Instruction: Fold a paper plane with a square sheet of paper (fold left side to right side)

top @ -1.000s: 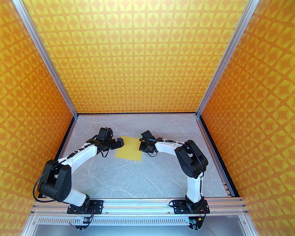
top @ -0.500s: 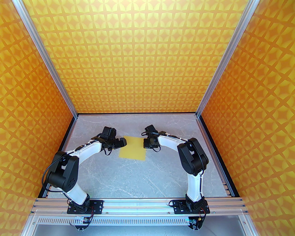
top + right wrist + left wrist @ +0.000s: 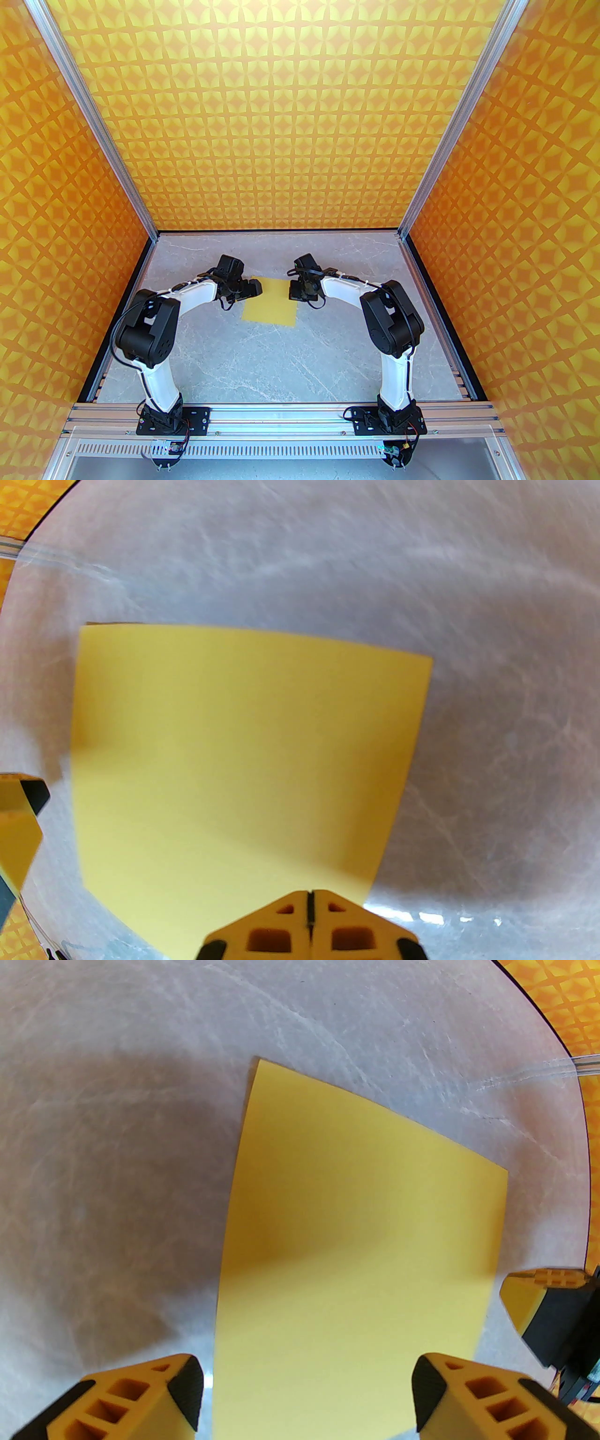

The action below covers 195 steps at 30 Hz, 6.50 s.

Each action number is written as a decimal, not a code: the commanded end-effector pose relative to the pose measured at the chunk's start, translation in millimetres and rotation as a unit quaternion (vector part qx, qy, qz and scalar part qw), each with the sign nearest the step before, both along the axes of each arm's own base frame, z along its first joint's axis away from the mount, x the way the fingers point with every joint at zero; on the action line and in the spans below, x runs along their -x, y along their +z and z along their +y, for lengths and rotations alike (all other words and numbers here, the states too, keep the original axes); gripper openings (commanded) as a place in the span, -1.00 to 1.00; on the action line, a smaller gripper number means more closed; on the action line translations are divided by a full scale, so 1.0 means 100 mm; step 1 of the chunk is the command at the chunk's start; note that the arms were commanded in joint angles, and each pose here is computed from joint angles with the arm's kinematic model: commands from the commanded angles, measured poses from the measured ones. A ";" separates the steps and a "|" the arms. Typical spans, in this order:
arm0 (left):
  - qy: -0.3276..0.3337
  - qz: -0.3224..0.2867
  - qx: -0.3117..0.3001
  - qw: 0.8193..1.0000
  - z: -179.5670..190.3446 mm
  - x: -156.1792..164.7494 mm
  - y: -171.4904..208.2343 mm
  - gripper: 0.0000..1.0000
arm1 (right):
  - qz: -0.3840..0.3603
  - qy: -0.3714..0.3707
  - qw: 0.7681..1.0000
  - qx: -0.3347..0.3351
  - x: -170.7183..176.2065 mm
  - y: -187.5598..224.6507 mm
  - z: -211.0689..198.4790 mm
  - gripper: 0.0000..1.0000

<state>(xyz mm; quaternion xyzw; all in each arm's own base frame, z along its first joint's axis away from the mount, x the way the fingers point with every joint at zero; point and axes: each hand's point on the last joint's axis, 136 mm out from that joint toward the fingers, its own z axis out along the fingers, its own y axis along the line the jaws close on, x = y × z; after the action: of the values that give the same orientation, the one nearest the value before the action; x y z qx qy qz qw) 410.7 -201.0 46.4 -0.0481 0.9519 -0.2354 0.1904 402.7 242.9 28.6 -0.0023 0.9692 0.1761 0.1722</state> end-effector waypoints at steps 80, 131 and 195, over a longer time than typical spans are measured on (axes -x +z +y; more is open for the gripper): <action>-0.085 -0.032 0.300 0.950 -1.09 0.28 0.68 0.64 | -0.008 -0.022 1.000 -0.021 0.05 0.04 0.00 -0.73; -0.078 -0.032 0.141 0.986 -0.81 0.27 0.56 0.66 | -0.019 -0.063 0.976 -0.209 -0.10 0.37 -0.01 -1.00; -0.142 0.057 -0.041 0.987 -0.95 0.47 -0.46 0.09 | 0.005 -0.049 0.989 -0.138 -0.14 0.02 -0.15 -0.92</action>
<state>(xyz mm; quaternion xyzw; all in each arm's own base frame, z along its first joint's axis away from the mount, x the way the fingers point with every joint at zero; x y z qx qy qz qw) 369.4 -305.0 29.5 0.0815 0.9540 -0.2611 0.1225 409.0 228.1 27.7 0.0768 0.9356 0.3026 0.1652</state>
